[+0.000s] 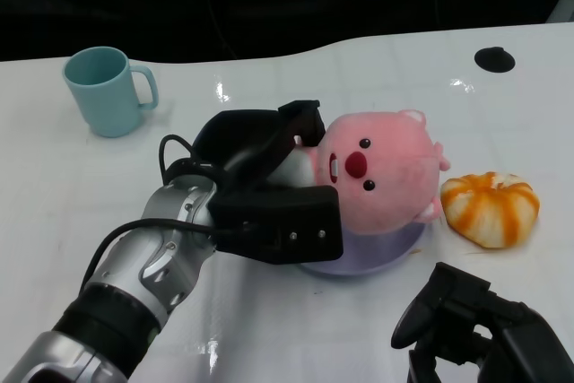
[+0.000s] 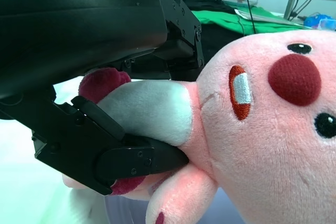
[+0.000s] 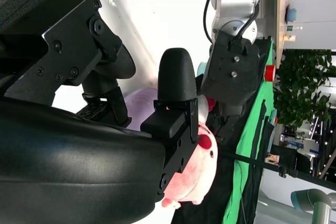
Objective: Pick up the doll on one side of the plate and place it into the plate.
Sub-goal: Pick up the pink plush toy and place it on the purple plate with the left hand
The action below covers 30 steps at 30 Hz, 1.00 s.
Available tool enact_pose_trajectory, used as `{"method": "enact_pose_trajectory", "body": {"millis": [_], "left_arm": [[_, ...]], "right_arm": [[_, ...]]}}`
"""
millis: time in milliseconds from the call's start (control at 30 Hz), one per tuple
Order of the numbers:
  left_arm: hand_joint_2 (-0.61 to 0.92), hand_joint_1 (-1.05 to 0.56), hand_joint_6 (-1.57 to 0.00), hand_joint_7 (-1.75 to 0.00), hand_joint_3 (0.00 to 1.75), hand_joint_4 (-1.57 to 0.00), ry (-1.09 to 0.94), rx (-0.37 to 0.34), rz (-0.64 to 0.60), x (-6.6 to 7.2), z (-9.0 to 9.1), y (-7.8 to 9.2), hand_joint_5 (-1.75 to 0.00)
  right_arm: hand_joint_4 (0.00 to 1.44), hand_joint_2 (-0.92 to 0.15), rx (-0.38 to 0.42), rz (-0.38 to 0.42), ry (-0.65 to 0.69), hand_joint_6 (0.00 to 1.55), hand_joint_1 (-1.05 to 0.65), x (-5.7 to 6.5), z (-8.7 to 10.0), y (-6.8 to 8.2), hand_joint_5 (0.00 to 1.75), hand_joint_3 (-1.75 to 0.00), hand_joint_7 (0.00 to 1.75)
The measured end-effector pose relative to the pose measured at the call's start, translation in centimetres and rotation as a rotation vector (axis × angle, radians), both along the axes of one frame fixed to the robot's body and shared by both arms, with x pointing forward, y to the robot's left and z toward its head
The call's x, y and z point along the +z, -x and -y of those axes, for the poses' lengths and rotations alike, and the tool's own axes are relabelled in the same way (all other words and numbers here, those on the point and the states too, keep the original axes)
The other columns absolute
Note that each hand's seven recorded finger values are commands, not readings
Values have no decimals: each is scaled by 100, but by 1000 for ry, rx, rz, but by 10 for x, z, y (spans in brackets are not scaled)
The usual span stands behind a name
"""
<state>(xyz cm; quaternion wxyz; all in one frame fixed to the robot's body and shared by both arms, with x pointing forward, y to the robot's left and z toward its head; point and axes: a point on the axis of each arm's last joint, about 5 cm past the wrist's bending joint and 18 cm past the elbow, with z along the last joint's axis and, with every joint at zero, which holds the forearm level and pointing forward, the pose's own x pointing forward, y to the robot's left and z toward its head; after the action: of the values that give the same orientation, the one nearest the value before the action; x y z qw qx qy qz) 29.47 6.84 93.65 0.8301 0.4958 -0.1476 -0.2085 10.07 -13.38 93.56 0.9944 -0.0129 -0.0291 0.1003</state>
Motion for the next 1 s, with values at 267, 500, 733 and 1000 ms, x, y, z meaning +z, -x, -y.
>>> {"method": "enact_pose_trajectory", "body": {"millis": [267,500,733,1000], "left_arm": [[86,-33,-73,-14,27,-59,3,-23,-112,0,2,-1,-100],[92,-80,-16,0,41,-5,-118,-124,-158,12,-10,-1,-16],[92,-99,-4,0,57,0,-250,-147,-99,24,-16,1,0],[92,-101,-3,0,61,0,-246,-160,-23,39,-24,8,0]], "right_arm": [[71,-40,0,1,0,64,4,0,0,0,175,-136,150],[71,-40,-1,7,1,64,4,0,0,0,174,-137,150],[71,-40,-3,11,3,64,5,0,1,-1,175,-137,150],[72,-40,-3,14,4,64,5,0,2,-1,175,-137,151]]}}
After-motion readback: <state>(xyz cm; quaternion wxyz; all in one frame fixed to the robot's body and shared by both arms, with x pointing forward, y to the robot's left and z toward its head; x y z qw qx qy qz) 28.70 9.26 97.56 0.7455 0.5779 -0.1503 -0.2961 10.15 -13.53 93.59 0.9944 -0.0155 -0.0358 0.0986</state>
